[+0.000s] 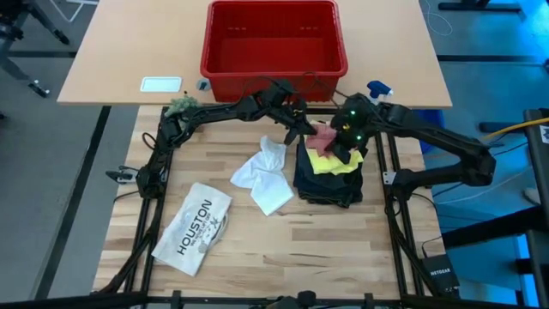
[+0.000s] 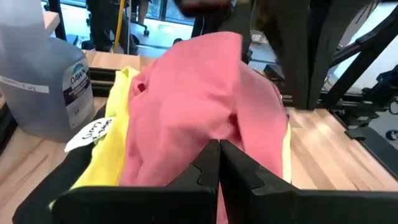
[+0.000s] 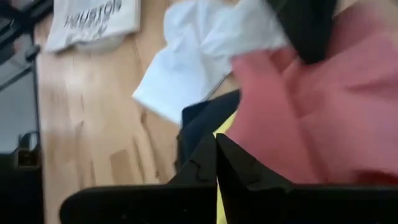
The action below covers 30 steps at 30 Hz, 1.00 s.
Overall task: Fold laundry
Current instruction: Stack the pink panty on the yellow shirt
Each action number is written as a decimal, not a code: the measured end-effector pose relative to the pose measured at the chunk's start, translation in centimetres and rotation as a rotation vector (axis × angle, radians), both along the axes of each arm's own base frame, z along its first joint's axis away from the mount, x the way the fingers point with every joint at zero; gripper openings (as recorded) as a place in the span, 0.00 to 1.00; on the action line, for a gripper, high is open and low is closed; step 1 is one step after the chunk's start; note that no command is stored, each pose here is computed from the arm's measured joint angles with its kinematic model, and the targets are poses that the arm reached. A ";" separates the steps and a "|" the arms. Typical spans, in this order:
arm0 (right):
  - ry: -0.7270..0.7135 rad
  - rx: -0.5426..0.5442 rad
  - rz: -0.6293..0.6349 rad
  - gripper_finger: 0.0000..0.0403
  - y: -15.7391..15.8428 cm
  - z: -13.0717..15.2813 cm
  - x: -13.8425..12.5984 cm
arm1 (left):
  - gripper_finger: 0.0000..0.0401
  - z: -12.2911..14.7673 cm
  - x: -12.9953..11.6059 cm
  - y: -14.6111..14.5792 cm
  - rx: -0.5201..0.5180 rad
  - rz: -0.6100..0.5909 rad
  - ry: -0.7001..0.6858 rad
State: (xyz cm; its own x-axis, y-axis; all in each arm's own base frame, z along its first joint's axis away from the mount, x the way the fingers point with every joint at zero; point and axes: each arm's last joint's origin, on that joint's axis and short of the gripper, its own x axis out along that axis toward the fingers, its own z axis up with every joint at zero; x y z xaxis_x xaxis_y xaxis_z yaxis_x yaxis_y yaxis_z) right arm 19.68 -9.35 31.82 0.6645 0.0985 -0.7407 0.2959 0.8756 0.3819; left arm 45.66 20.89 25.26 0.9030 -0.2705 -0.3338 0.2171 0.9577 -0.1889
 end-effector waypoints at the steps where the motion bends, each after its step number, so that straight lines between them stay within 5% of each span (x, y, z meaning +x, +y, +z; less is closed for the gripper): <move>1: -0.014 -0.020 -0.016 0.00 0.1 0.3 -0.2 | 0.00 0.0 0.0 0.0 0.002 0.001 0.001; 6: -0.023 -0.141 -0.126 0.00 -0.1 1.1 -0.8 | 0.00 0.1 0.1 0.1 0.016 0.010 -0.014; 15: 0.027 -0.139 -0.165 0.00 -2.5 -0.6 0.9 | 0.00 0.1 0.0 0.1 0.018 0.009 -0.012; 30: 0.100 0.175 0.126 0.00 -0.4 -1.5 -1.0 | 0.00 -2.0 0.4 0.5 -0.008 0.011 0.031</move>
